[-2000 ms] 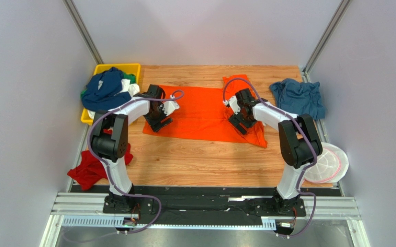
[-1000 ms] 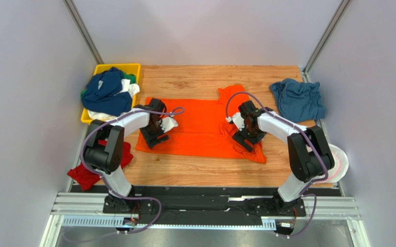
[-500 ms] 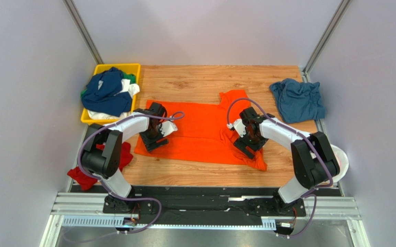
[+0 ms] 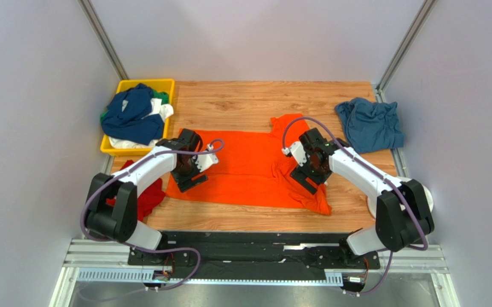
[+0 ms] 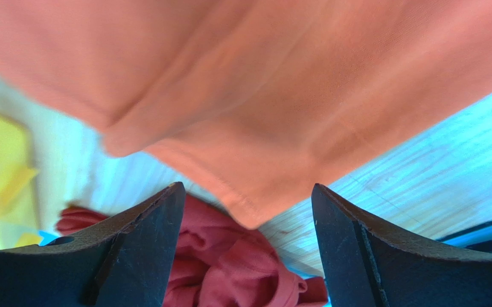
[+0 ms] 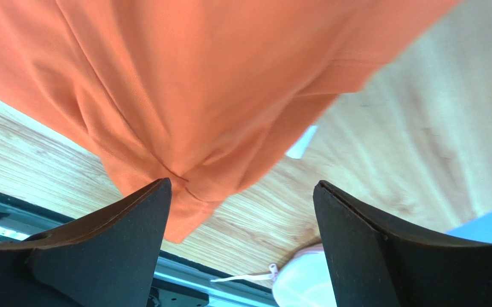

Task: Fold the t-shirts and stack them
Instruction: Fold the flattened tshirt in 1/3 of the way

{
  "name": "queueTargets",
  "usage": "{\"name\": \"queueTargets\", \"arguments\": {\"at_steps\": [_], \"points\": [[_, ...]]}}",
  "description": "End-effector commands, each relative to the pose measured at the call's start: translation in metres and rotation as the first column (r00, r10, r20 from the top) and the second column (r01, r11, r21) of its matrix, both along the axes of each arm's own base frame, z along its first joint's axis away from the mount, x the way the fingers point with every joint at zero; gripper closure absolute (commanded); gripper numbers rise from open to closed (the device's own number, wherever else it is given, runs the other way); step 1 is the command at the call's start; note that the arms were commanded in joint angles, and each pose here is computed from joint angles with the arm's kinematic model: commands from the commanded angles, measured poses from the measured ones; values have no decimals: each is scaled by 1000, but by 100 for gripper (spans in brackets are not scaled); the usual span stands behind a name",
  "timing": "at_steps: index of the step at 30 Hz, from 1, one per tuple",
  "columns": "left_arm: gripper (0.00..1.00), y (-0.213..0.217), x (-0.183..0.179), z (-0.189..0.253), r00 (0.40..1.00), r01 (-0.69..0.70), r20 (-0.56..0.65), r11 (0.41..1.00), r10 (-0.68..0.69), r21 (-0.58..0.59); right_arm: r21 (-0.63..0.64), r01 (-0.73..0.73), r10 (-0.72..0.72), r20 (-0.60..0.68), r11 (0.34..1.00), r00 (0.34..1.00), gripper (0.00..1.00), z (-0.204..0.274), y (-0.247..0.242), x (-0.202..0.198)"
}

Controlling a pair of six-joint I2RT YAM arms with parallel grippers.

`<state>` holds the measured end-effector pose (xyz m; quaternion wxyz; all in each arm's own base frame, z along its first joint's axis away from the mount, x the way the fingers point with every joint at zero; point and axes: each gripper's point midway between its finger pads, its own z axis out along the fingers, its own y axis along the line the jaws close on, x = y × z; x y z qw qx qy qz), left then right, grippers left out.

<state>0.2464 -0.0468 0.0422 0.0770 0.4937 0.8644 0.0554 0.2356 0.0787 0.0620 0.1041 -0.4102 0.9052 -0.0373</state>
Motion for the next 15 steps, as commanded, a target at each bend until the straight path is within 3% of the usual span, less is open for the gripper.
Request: {"name": "queueTargets", "arguments": {"at_steps": [1, 6, 11, 15], "points": [[18, -24, 22, 47, 990, 7, 139, 990, 12, -138, 59, 29, -40, 201, 998, 979, 13, 60, 13, 39], [14, -46, 55, 88, 958, 28, 284, 970, 44, -243, 115, 88, -128, 414, 989, 901, 13, 104, 17, 103], [2, -60, 95, 107, 929, 26, 362, 960, 80, -279, 238, 149, -251, 495, 960, 832, 13, 129, 31, 185], [1, -67, 120, 112, 917, 29, 390, 959, 88, -283, 303, 174, -314, 512, 937, 800, 13, 129, 37, 242]]}}
